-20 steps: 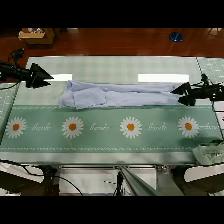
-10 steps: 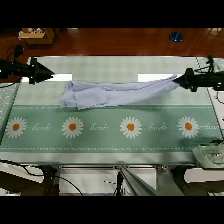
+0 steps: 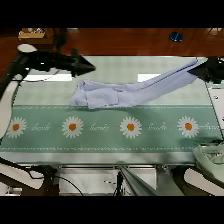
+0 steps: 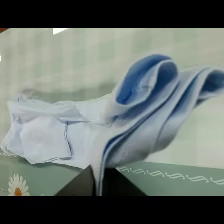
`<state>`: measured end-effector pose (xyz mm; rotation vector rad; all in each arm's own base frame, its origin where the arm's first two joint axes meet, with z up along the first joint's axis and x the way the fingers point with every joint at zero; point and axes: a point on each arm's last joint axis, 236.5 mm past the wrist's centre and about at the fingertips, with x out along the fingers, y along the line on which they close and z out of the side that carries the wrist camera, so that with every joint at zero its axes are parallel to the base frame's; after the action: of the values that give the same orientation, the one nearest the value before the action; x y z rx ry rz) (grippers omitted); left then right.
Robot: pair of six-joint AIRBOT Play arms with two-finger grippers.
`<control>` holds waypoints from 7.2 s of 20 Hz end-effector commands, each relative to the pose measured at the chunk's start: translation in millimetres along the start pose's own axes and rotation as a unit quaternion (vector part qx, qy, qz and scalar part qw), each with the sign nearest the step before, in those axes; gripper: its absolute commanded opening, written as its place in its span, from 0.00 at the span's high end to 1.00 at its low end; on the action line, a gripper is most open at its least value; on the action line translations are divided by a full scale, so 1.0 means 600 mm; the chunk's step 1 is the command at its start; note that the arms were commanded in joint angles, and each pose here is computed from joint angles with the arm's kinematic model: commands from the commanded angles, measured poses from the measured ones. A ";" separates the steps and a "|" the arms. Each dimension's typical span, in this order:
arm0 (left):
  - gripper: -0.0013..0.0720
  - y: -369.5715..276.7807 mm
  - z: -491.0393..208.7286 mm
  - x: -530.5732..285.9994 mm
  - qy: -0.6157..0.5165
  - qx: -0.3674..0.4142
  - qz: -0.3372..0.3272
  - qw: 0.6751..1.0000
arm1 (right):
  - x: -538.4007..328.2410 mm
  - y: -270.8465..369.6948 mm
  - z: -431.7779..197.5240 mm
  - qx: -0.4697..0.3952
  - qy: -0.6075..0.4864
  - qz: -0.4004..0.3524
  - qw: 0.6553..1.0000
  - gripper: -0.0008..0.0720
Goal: Fold the shirts.
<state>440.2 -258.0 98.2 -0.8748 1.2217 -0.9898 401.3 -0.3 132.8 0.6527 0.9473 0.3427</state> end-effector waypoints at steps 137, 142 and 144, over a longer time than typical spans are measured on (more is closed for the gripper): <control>0.44 0.147 0.083 -0.421 -0.197 0.118 0.322 0.918 | -0.559 -0.425 -0.592 0.419 0.097 -0.666 0.610 0.25; 0.44 0.135 0.105 -0.403 -0.211 0.139 0.325 0.911 | -0.451 -0.247 0.173 0.178 -0.457 -0.214 0.844 0.43; 0.44 0.124 0.108 -0.351 -0.188 0.166 0.331 0.910 | -0.326 -0.091 0.280 0.070 -0.395 -0.110 0.909 0.43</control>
<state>495.1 -10.8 110.3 -0.3664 0.8887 -0.4039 251.2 -309.7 144.7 0.6203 0.6673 -0.7975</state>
